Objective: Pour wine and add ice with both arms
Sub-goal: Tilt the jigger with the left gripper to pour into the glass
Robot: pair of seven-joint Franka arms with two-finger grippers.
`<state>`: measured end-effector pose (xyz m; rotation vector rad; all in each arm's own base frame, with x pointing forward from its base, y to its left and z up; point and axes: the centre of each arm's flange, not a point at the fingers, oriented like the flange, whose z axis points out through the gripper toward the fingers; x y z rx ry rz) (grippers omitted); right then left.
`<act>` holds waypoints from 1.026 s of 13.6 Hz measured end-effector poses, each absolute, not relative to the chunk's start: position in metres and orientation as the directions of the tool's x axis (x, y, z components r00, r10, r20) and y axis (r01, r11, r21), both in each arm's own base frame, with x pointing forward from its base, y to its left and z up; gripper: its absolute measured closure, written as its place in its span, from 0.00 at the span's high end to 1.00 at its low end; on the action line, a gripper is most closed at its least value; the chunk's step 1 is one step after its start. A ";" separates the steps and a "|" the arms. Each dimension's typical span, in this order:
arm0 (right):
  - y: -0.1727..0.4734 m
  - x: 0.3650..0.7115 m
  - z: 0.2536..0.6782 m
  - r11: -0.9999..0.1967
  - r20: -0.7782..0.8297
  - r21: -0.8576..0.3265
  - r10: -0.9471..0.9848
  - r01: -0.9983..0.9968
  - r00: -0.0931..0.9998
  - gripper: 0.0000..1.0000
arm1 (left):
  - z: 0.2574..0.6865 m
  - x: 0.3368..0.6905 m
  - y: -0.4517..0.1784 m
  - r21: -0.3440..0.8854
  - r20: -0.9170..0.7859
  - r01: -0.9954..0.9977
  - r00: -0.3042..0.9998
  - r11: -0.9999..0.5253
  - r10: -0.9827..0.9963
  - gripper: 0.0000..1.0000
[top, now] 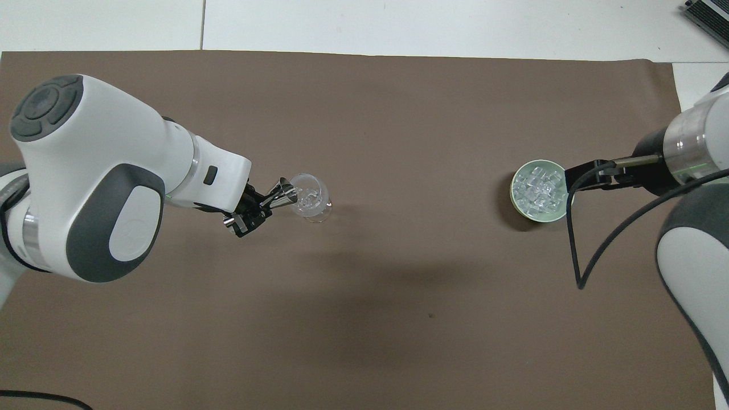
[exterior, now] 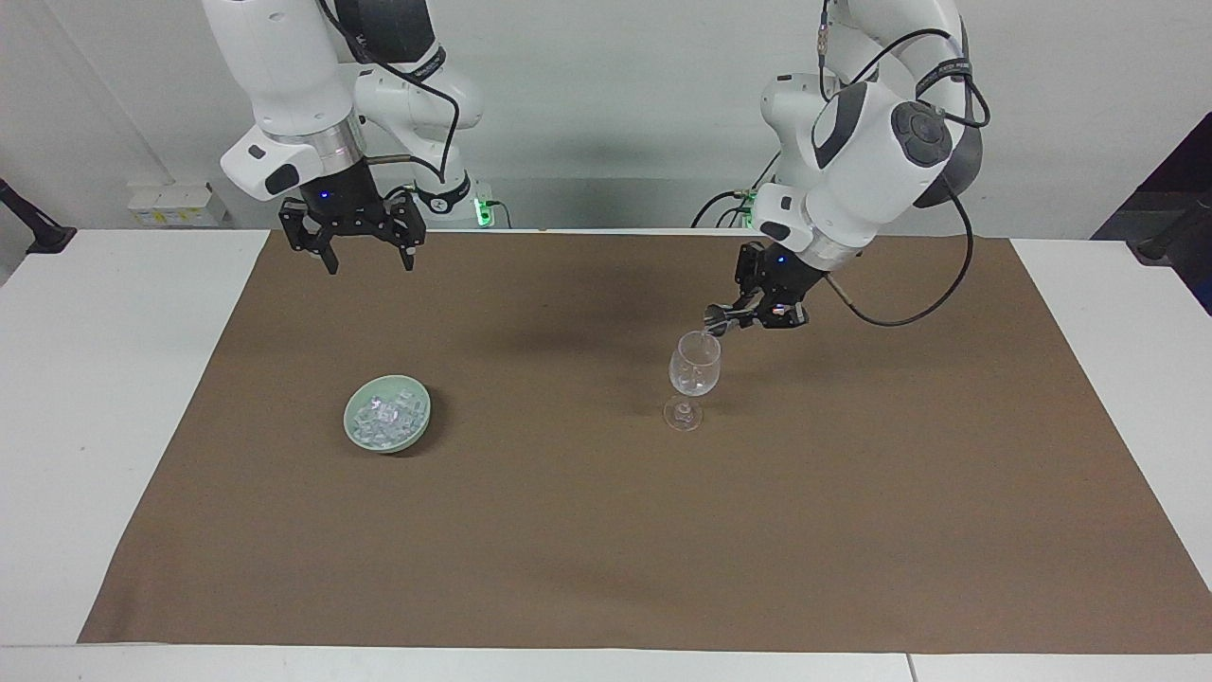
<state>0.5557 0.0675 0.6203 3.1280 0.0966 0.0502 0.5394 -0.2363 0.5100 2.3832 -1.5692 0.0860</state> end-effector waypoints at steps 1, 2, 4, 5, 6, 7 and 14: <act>0.067 0.556 0.620 -0.998 0.032 0.013 0.062 0.062 0.998 1.00 | 0.510 0.540 -0.236 0.203 0.199 -0.906 0.410 -0.372 -0.890 0.25; 0.067 0.556 0.620 -0.998 0.032 0.013 0.062 0.062 0.998 1.00 | 0.510 0.540 -0.235 0.207 0.191 -0.901 0.420 -0.382 -0.887 0.25; 0.067 0.556 0.620 -0.998 0.032 0.013 0.062 0.062 0.998 1.00 | 0.512 0.538 -0.239 0.203 0.161 -0.894 0.432 -0.399 -0.887 0.25; 0.067 0.556 0.620 -0.998 0.032 0.013 0.062 0.062 0.998 1.00 | 0.515 0.537 -0.243 0.198 0.139 -0.890 0.440 -0.410 -0.887 0.25; 0.067 0.556 0.620 -0.998 0.032 0.013 0.062 0.061 0.998 1.00 | 0.517 0.535 -0.248 0.198 0.112 -0.882 0.453 -0.427 -0.884 0.25; 0.067 0.556 0.620 -0.998 0.032 0.013 0.062 0.062 0.998 1.00 | 0.520 0.534 -0.254 0.200 0.094 -0.874 0.466 -0.442 -0.880 0.25; 0.067 0.556 0.620 -0.998 0.032 0.013 0.062 0.061 0.998 1.00 | 0.510 0.538 -0.259 0.221 0.049 -0.827 0.539 -0.518 -0.841 0.25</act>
